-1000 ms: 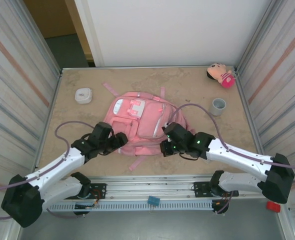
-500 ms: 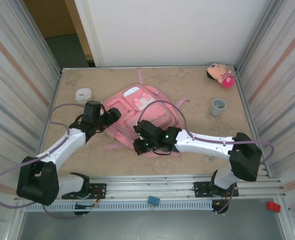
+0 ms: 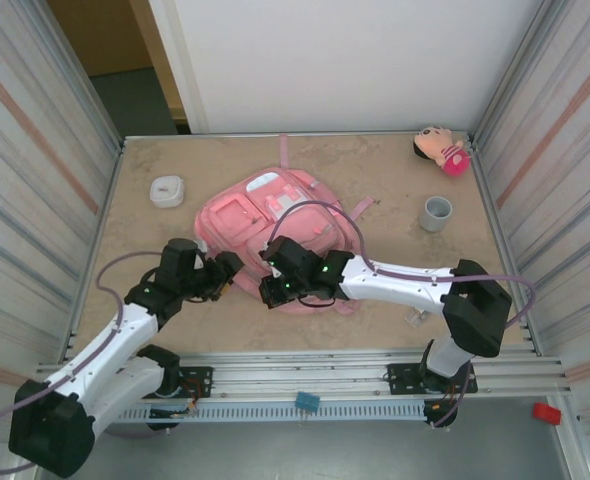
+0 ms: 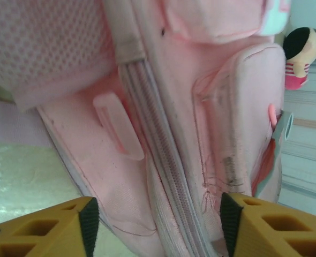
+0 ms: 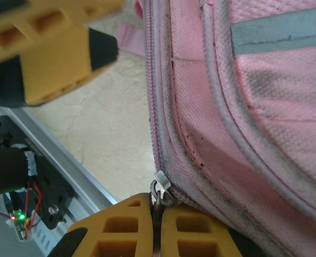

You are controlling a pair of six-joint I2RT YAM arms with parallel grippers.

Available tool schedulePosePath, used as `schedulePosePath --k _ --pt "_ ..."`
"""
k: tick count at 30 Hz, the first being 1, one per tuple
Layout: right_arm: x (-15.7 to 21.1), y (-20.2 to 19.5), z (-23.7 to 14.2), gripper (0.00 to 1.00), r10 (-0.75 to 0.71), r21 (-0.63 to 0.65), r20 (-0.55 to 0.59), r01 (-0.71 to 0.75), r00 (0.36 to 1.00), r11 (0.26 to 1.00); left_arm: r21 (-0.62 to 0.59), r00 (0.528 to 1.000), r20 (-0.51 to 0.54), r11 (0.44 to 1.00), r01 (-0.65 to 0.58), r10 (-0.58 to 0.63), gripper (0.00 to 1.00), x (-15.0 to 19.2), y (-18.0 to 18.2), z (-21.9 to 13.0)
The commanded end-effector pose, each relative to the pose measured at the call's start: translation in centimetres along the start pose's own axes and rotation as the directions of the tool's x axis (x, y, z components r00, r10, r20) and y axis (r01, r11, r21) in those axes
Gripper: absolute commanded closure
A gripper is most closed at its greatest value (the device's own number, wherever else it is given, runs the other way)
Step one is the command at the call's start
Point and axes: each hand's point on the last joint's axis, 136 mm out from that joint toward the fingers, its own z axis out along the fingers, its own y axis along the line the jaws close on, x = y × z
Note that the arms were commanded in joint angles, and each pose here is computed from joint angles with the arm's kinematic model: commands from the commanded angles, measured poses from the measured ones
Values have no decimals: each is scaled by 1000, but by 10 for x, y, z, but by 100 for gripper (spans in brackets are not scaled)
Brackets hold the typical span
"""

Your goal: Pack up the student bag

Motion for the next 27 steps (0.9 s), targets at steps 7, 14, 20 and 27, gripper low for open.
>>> schedulePosePath --k 7,14,20,27 --pt "-15 37 -11 100 -66 -128 37 70 997 989 95 998 -31 993 64 -61 59 1 -19 28" --pt "-3 0 -34 100 -36 -50 17 36 999 998 -54 1000 24 998 -10 11 100 -22 11 18" --pt "13 -67 -68 100 47 43 5 -48 999 998 -120 994 71 990 -70 79 100 -48 28 -6" --pt "6 -85 -83 100 86 -5 31 -86 996 996 -96 992 52 989 -110 116 97 -57 25 -6"
